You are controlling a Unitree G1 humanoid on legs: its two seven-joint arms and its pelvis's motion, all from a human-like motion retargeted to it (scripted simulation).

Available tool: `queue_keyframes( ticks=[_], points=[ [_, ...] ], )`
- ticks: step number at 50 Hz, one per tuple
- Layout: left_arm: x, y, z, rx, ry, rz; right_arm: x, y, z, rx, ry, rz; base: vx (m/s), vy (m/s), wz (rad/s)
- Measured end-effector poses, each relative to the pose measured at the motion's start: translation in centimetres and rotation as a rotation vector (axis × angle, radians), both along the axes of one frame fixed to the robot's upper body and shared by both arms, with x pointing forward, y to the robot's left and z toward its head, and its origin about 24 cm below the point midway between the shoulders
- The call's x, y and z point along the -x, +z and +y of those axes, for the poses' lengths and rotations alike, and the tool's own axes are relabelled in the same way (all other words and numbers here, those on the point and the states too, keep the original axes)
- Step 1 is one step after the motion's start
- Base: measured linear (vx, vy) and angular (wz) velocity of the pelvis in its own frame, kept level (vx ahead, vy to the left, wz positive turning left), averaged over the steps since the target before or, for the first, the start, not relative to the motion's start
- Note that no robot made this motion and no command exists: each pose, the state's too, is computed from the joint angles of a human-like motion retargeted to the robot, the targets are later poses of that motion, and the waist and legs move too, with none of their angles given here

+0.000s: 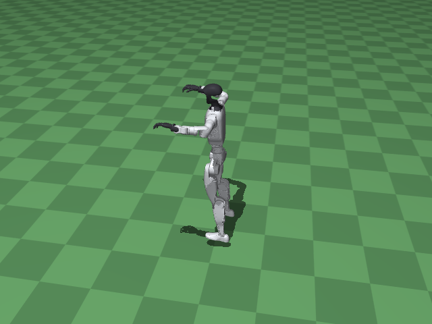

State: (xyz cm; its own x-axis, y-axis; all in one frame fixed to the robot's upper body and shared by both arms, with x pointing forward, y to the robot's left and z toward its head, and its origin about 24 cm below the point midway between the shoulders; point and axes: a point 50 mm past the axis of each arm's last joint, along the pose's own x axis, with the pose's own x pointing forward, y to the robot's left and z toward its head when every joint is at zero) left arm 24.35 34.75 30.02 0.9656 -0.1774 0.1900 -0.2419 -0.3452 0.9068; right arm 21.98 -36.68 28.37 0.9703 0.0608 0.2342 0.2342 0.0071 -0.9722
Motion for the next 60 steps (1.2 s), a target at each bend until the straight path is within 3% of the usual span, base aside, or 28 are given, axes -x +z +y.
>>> queue_keyframes(
  ticks=[16,25,30,34,38,43,52,60],
  points=[
    [-0.3,-0.7,0.0,0.057,-0.013,0.006,0.1,-0.1,-0.1,-0.036,0.003,-0.022,0.00,0.00,0.00],
    [-1.4,-4.4,-3.0,0.485,-0.225,-0.061,-1.3,-5.4,-0.1,-0.357,0.025,-0.055,0.00,0.00,0.00],
    [-2.2,-9.1,-6.8,0.766,-0.371,-0.001,-3.0,-13.1,1.9,-0.628,0.033,0.071,0.00,0.00,0.00],
    [-2.8,-14.8,-9.2,0.949,-0.356,0.159,-3.3,-20.6,5.0,-0.816,0.019,0.263,0.00,0.00,0.00],
    [-3.0,-22.4,-10.6,1.085,-0.196,0.364,-2.0,-27.8,8.6,-0.955,-0.034,0.466,0.04,-0.05,-0.07],
    [-0.4,-33.4,-11.1,1.236,0.182,0.572,1.5,-35.2,11.9,-1.083,-0.211,0.614,0.08,-0.09,-0.11],
    [14.9,-46.1,-11.8,1.367,0.997,1.078,9.8,-43.5,14.1,-1.121,-0.638,0.986,0.11,-0.17,-0.39],
    [23.8,-47.6,-14.1,1.342,1.133,1.521,13.6,-44.9,13.8,-1.075,-0.804,1.288,0.14,-0.12,-0.28]
  ],
)
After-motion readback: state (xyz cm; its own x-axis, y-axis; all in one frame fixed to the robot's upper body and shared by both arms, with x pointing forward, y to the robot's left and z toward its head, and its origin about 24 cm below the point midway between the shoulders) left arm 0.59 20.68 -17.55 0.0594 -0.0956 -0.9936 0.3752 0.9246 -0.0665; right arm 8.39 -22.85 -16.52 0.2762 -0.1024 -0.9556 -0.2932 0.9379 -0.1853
